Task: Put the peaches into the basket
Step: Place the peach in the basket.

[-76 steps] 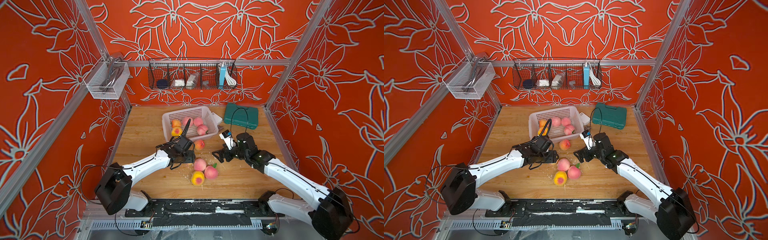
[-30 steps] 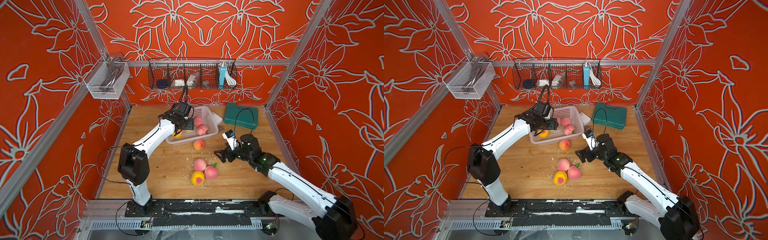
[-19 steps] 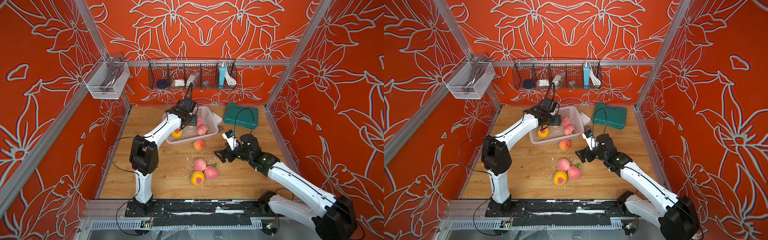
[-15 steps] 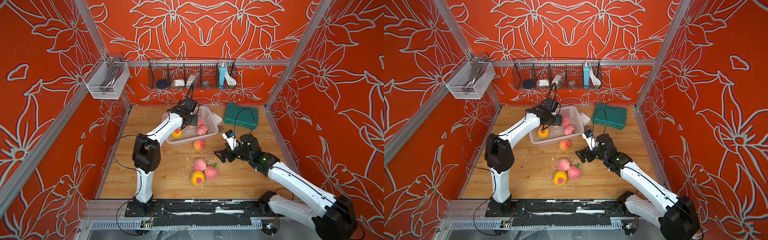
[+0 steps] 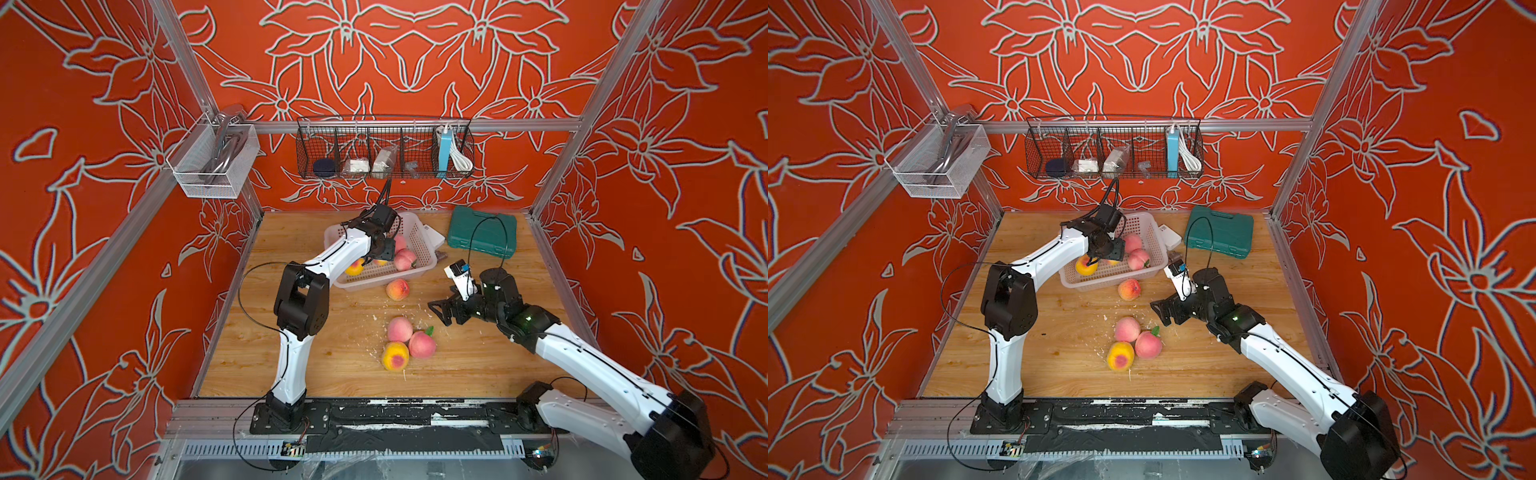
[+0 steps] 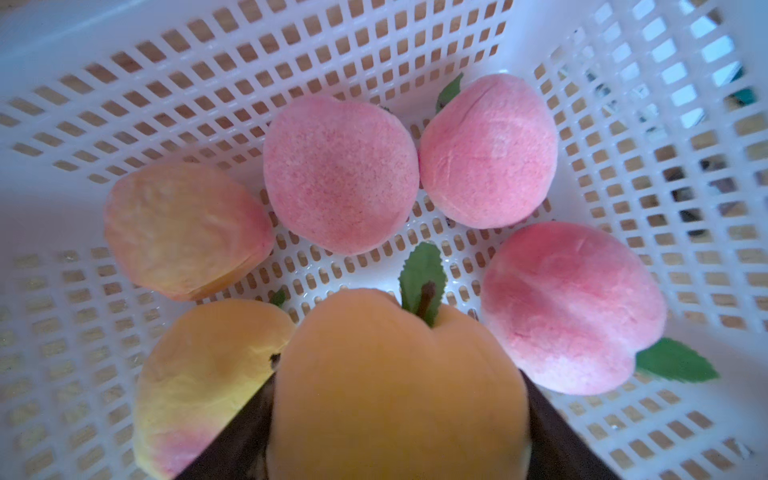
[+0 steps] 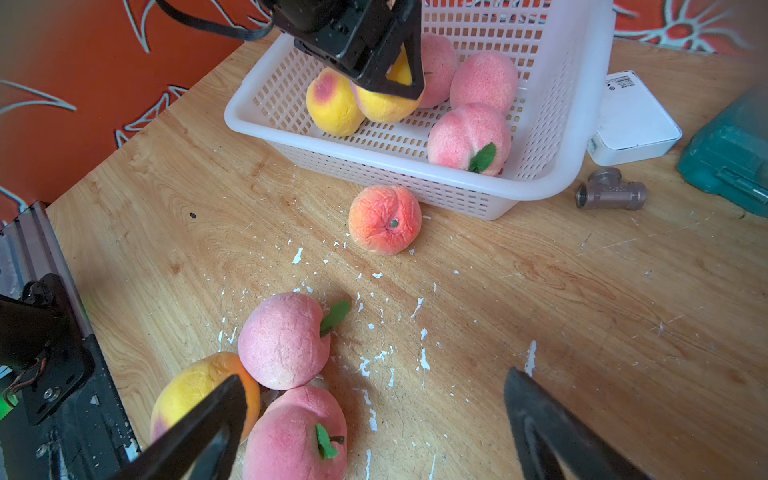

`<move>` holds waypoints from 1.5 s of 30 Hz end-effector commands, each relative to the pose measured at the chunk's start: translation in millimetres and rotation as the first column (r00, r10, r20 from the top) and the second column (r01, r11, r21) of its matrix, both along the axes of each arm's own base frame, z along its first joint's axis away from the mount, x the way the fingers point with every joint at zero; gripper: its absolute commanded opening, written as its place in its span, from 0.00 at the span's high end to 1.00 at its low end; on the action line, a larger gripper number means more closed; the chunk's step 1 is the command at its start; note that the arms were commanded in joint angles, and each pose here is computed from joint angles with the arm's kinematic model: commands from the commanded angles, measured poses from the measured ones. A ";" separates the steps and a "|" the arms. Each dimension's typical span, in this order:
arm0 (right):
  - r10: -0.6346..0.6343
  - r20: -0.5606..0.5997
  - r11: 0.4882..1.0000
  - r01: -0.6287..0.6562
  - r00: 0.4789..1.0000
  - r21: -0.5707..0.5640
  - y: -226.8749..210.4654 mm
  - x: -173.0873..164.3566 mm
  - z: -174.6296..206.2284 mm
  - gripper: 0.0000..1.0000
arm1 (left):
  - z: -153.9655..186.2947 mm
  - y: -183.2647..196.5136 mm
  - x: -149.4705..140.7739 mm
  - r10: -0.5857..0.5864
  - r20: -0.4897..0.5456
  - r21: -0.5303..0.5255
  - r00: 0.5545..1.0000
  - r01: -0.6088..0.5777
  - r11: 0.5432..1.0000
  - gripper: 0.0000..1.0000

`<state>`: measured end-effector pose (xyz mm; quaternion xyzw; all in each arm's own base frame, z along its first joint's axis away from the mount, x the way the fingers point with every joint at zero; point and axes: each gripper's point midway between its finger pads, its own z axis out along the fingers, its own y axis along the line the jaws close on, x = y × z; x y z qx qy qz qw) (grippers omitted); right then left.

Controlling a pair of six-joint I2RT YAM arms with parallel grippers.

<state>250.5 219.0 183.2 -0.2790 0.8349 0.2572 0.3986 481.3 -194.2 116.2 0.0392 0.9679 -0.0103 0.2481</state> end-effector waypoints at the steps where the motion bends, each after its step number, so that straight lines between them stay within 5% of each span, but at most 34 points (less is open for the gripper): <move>1: -0.017 -0.021 1.000 0.017 1.000 -0.023 -4.5 0.2 -11.0 0.01 | -15.3 6.9 -3.8 -0.006 -0.051 0.054 0.999 0.009 0.998 0.36; 45: -0.043 -0.023 0.998 0.042 0.999 -0.043 -10.1 3.3 -14.9 0.01 | -46.1 6.7 -0.9 -0.024 -0.110 0.097 0.994 0.034 0.995 0.25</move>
